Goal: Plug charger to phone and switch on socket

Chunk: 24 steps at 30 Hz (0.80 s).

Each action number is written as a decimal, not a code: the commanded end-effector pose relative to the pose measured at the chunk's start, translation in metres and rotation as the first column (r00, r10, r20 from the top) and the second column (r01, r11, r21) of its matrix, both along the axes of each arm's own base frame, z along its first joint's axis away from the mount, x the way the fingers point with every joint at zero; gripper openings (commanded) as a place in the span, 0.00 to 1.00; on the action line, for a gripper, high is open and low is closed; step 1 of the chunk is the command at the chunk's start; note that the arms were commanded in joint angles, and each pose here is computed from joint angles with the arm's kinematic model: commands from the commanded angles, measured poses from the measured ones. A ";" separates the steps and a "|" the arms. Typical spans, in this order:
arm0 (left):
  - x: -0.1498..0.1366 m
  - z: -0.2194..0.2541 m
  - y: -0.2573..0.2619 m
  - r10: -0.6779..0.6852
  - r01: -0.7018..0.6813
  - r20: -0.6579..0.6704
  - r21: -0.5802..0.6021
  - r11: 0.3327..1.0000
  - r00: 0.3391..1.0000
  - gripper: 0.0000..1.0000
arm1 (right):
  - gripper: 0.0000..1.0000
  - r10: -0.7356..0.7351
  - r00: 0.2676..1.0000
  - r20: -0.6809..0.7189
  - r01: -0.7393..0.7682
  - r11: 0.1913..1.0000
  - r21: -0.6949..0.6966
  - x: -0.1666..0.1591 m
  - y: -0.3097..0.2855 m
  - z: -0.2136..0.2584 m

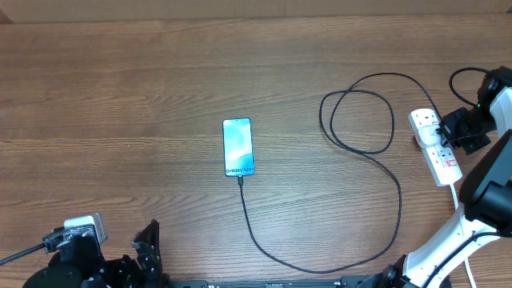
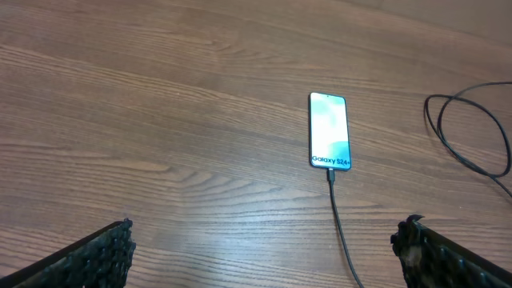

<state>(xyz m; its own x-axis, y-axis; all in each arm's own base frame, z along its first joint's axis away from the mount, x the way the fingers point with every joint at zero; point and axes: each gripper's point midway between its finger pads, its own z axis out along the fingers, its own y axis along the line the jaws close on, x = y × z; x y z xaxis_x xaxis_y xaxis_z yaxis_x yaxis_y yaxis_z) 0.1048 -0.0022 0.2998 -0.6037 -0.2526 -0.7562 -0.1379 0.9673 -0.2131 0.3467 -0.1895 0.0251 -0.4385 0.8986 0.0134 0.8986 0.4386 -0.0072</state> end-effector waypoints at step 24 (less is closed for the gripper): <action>0.000 0.000 0.001 -0.002 0.002 0.003 0.009 1.000 1.000 1.00 | 0.04 0.006 0.986 0.168 0.023 0.985 -0.173 -0.052 0.031 0.164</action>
